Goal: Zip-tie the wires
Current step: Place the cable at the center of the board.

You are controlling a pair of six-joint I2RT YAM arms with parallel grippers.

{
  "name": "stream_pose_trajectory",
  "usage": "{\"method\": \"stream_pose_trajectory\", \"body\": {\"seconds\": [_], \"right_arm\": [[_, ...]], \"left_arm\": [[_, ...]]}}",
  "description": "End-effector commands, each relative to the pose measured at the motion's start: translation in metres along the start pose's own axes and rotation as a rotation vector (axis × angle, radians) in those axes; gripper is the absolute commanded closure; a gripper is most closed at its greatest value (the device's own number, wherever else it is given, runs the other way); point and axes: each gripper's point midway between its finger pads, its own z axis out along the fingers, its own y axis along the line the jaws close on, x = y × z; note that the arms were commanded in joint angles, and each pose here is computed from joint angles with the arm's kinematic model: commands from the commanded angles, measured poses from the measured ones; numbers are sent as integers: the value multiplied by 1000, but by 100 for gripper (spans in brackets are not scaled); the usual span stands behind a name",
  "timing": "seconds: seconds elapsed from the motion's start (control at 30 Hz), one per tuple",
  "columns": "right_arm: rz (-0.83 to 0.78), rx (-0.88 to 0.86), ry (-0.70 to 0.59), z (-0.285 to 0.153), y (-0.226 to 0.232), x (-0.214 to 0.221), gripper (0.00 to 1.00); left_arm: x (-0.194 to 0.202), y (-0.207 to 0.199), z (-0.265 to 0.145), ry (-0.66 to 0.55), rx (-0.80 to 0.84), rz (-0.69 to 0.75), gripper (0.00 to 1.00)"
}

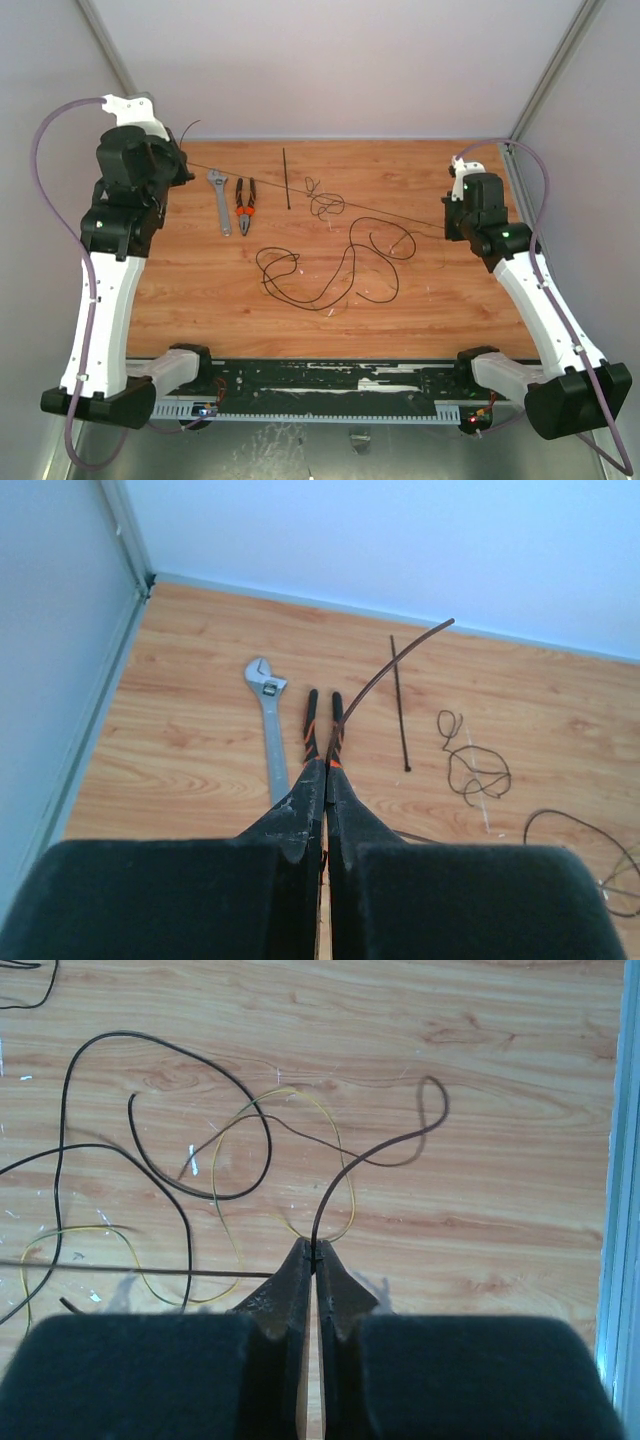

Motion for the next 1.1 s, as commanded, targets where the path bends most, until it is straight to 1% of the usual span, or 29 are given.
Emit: {"method": "stream_pose_trajectory", "body": {"seconds": [0.0,0.1,0.17,0.27,0.37,0.43,0.6,0.7,0.8,0.9,1.07], "right_arm": [[4,66,24,-1,-16,8,100],[15,36,16,-3,-10,8,100],[15,10,28,-3,-6,13,100],[30,-23,57,4,2,28,100],[55,-117,62,10,20,32,100],[79,-144,77,14,28,34,99],[162,-272,51,21,54,32,100],[247,-320,77,25,66,49,100],[352,-324,80,26,71,65,100],[437,-314,47,22,70,75,100],[512,-306,34,23,70,92,100]], "left_arm": [[-10,7,-8,-89,-2,-41,100],[25,-12,-6,-62,120,-85,100],[50,-18,-4,-37,162,-111,100],[88,-16,6,30,154,-134,100],[122,-16,14,97,146,-181,100],[149,-16,19,137,145,-215,100],[178,-11,27,161,112,-257,100],[192,-11,32,196,105,-267,100],[211,-13,38,246,107,-283,100],[231,-13,41,283,101,-300,100],[262,-10,46,331,76,-333,100]]}}
